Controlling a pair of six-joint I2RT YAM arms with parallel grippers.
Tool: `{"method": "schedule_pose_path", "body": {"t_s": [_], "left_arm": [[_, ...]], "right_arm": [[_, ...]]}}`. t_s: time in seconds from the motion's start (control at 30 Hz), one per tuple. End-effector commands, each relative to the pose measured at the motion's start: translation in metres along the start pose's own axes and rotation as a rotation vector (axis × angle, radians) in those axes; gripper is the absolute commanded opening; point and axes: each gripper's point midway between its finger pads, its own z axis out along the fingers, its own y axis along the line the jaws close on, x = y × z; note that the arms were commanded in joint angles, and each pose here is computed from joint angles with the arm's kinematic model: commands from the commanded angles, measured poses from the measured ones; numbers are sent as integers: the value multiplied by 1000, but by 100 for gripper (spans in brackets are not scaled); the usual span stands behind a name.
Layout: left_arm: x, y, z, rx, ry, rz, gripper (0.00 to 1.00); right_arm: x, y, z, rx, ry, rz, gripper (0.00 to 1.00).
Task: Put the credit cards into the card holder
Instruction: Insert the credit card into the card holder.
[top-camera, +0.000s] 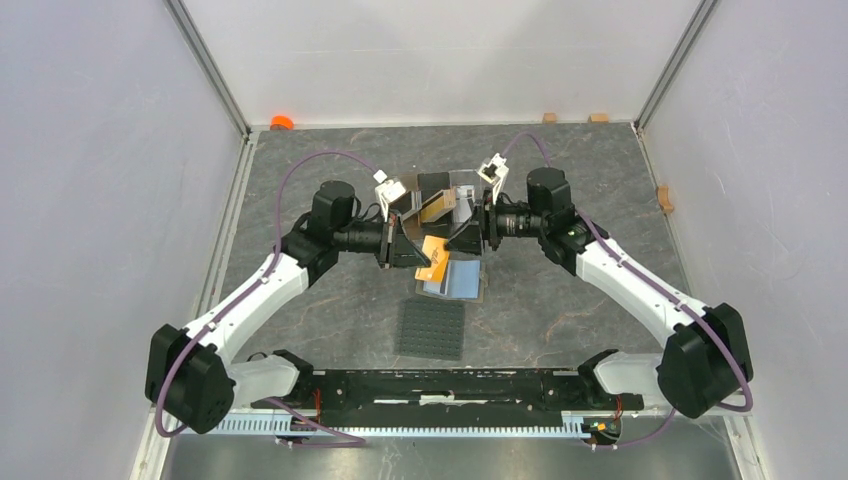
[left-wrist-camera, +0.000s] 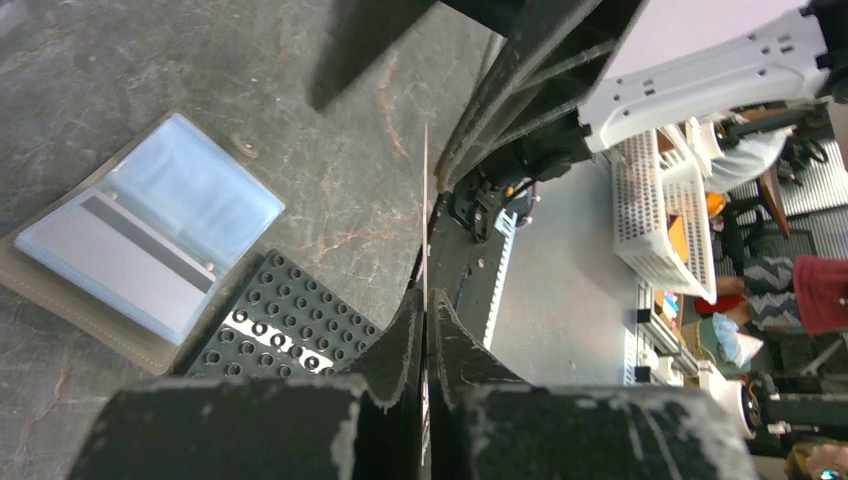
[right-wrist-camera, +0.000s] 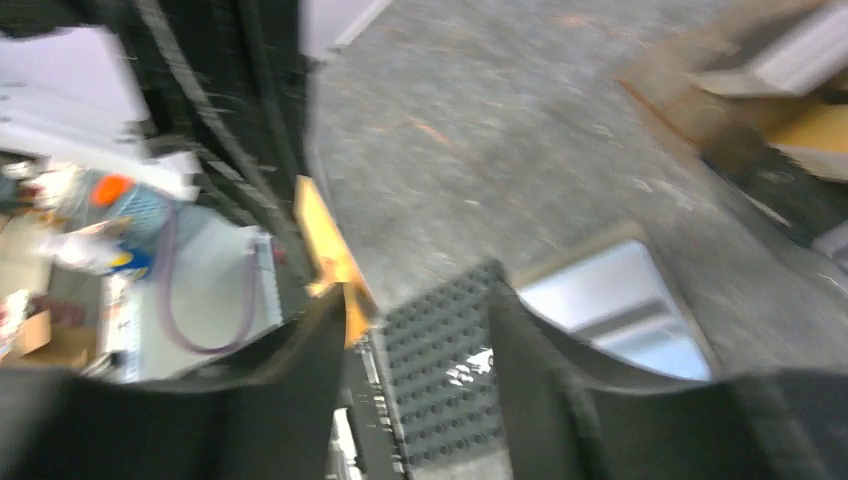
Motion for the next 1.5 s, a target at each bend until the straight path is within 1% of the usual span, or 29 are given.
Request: {"method": "schedule_pose_path", "body": {"t_s": [0.0,0.03,0.1,0.17,0.27,0.43,0.57,0.73,0.9,1.0,1.2,1.33,1.47], "left_arm": [[1,23,6,-100,-13,-72,2],[3,31,7,-137,-13,-91,2],[7,47,8,-211,-10,-134,2],[11,57,11,-259,-3,-179,2],[18,66,20,-293,1,-243,2],[33,77,44,-301,13,-321,2],[42,90,56,-341,36,-348,2],[46,100,64,-354,36,-380,2],[56,108,74,-349,73,-409,2],[58,113,82,-340,82,-413,2],[59,126,92,-347,82,-434,2],[60,136,96,-380,73,-447,2],[60,147,94,-438,61,-455,2]], "right_arm": [[21,-57,-25,386,43,-17,69],[29,-73,-35,497,47,-10,73],[51,-94,-52,668,60,9,78],[73,-102,-58,765,74,22,81],[103,-110,-59,849,93,63,81],[124,-121,-54,917,94,92,78],[124,-125,-41,895,106,74,71],[129,-132,-28,888,126,60,68],[134,-143,-31,954,142,49,56],[135,-149,-37,1004,137,44,46],[136,-157,-40,1043,122,31,43],[138,-162,-39,1055,115,30,34],[143,-168,-46,1107,133,34,9]]}}
